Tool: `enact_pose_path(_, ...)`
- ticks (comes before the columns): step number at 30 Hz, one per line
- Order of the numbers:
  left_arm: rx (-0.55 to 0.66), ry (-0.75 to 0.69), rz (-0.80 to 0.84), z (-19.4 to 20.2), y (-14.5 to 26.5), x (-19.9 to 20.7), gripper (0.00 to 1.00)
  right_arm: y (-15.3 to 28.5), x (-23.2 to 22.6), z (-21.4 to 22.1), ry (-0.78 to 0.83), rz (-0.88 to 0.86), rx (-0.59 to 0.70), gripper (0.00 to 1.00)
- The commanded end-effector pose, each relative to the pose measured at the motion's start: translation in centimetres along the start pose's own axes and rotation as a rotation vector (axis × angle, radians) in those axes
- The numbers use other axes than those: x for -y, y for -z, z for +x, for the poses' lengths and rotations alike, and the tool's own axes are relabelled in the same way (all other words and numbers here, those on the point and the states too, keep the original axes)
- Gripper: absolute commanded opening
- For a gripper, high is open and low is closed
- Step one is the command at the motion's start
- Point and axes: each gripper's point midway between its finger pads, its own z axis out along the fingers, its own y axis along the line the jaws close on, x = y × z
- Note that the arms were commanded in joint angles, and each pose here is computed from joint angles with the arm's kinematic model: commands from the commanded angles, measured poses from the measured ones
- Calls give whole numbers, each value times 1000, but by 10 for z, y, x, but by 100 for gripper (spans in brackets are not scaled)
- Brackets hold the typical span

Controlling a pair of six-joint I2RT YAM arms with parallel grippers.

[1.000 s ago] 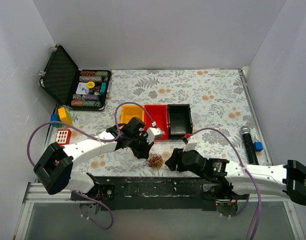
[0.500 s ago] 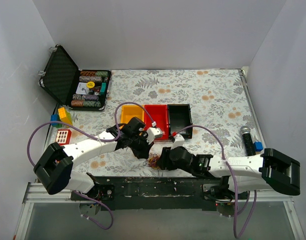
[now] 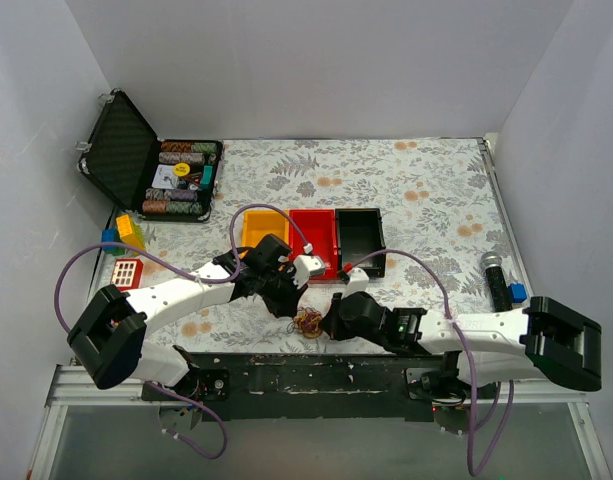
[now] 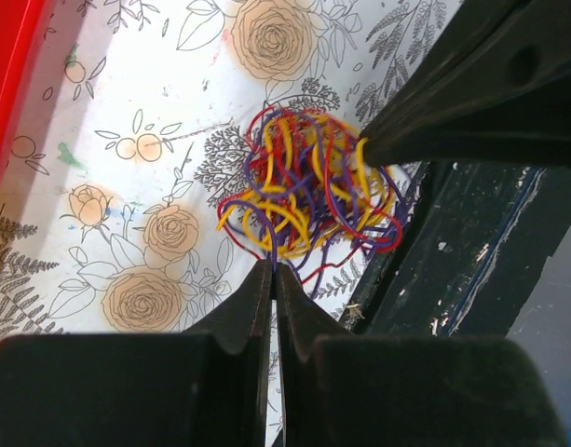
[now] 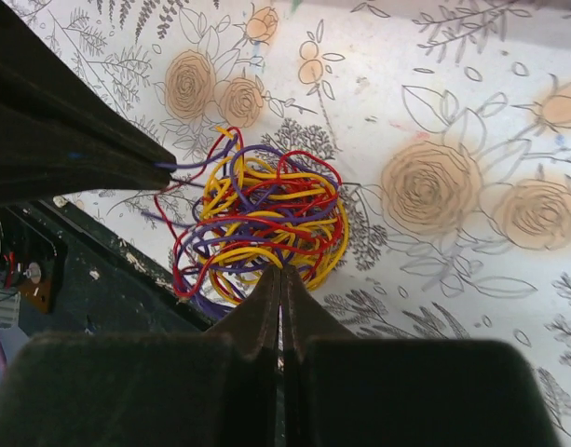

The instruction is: Untangle the cables

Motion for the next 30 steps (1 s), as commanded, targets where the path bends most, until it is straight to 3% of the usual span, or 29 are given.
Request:
enact_pose_path(1,15,-43,-60,-7,12,-7,0,13,21,-3,-15,53,36,1)
enact_pose_path(11,-5,-106,-293,3,61,-58,0,64,82,1,-57,250,46,1)
enact_pose_path(23,-46,28,-609,57,167,-166,0,91,123,6,-64,532,-8,1)
enact_pose_path(30,-45,89,-720,90,217,-197,0,119,148,-2,-154,669,68,1)
